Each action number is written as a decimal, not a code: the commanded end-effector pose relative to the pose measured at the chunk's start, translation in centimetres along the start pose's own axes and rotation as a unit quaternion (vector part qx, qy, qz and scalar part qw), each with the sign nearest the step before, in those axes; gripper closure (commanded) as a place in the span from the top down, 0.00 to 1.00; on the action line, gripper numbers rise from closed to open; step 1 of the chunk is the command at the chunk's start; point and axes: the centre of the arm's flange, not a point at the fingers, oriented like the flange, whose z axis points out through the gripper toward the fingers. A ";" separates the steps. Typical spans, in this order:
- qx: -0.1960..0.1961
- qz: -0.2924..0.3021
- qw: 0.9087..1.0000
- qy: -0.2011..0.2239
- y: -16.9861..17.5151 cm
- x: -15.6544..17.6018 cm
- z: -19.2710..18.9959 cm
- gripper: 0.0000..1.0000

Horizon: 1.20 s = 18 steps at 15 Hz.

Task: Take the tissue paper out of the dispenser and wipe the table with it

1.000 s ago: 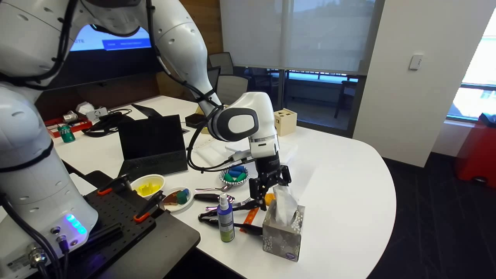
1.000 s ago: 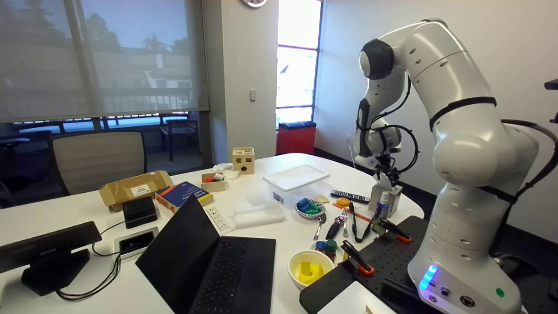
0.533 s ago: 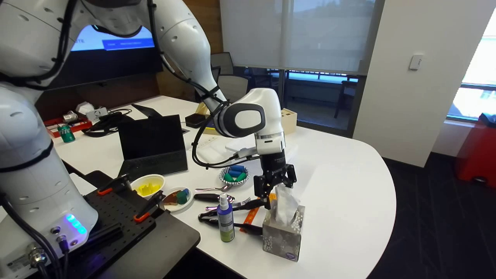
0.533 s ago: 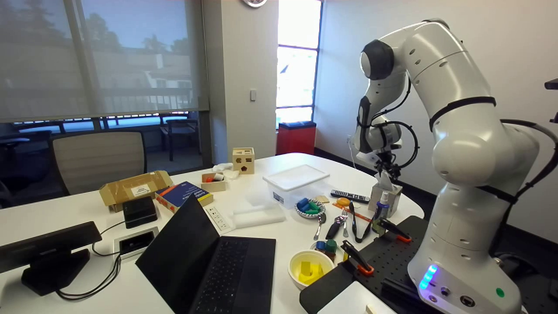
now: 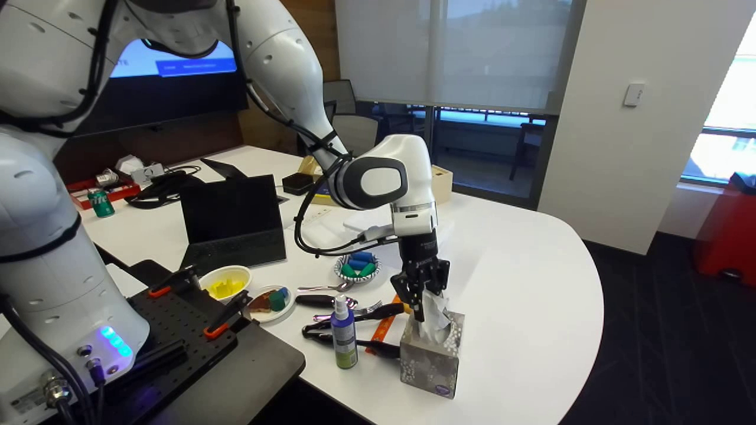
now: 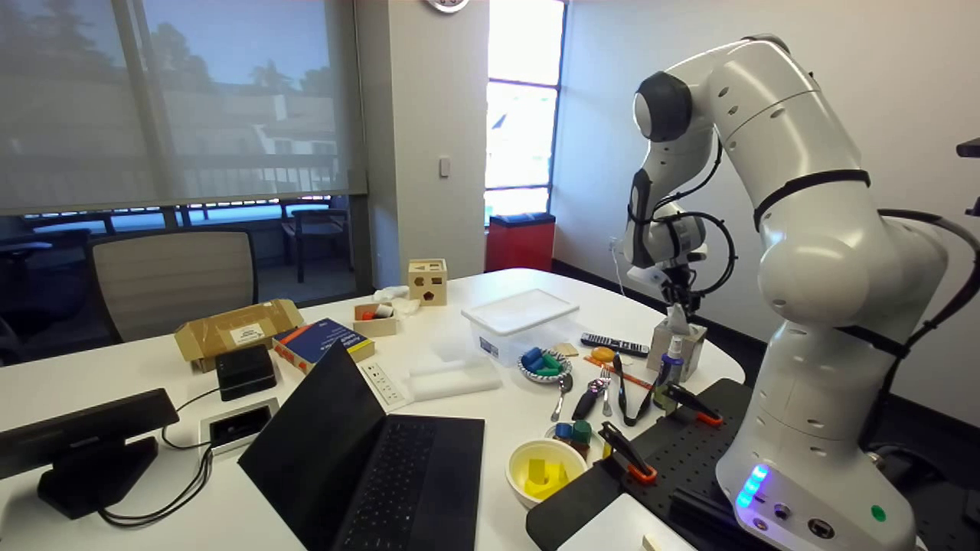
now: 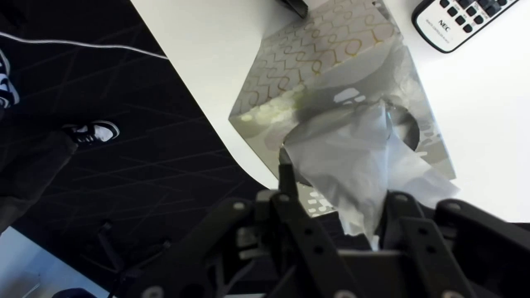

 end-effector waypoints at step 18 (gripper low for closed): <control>0.081 -0.108 0.989 0.059 1.5 -1.5 -19.6 0.00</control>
